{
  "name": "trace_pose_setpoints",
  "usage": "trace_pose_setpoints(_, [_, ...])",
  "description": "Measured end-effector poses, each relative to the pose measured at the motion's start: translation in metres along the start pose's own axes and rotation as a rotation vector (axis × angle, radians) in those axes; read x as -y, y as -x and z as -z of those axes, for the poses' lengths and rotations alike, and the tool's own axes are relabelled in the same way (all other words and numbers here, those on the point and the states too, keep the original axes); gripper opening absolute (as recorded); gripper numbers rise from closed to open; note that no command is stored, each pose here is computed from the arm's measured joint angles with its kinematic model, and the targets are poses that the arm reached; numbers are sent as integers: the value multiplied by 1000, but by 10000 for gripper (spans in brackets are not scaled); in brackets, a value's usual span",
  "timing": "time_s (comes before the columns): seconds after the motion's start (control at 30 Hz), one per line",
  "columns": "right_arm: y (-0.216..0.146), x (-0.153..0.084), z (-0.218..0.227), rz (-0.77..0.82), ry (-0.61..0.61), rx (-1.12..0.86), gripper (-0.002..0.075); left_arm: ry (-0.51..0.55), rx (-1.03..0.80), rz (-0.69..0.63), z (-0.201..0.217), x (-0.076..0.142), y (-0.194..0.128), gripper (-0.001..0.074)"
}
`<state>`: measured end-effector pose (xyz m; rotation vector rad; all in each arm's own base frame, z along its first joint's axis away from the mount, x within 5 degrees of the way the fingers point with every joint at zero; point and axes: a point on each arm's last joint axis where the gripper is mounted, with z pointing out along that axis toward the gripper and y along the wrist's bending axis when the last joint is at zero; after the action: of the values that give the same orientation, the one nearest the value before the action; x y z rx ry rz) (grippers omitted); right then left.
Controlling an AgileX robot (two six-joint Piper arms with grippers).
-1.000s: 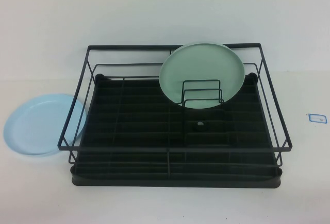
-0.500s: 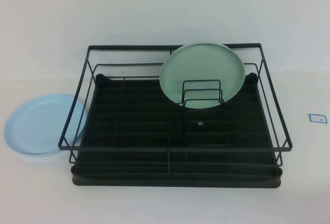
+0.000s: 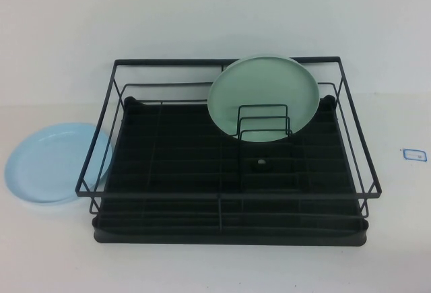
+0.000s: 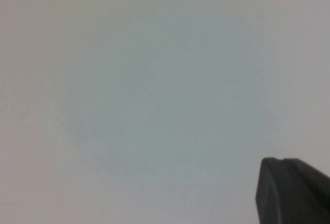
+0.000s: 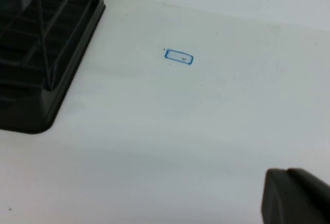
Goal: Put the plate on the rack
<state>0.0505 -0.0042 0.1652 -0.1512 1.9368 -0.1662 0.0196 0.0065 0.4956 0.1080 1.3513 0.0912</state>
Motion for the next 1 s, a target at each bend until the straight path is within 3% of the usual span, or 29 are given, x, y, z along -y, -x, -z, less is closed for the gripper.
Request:
trace_pose_setpoints(0.27, [2,0,0,-16,-4,19,-2,-30,-336,-112,-35,1,-34,0])
trace_pose_setpoints(0.3, [4,-1,0,-98,15,48,-2,-14,-376,-42,-38,1,-37,0])
trace_pose_setpoints(0.4, [19,-6,2,-529,122,186,-2,-18,-370,-54,-45,3,-37,0])
trace_pose_setpoints(0.47, [28,-4,4,-711,157,281,-2,-44,-307,-2,-46,6,-30,0])
trace_pose_setpoints(0.53, [40,-1,10,-784,173,356,-2,-84,-237,73,-43,7,-18,0])
trace_pose_setpoints(0.67, [98,14,52,-649,164,593,-2,-126,-54,58,-35,2,22,0])
trace_pose_setpoints(0.8, [165,30,125,-388,89,815,-2,-110,-51,-7,-42,-3,47,0])
trace_pose_setpoints(0.9, [205,37,152,-198,26,775,-2,-87,-213,-103,-66,-1,49,0])
trace_pose_setpoints(1.0, [239,39,147,-37,40,607,-2,-95,-323,-114,-92,8,38,0])
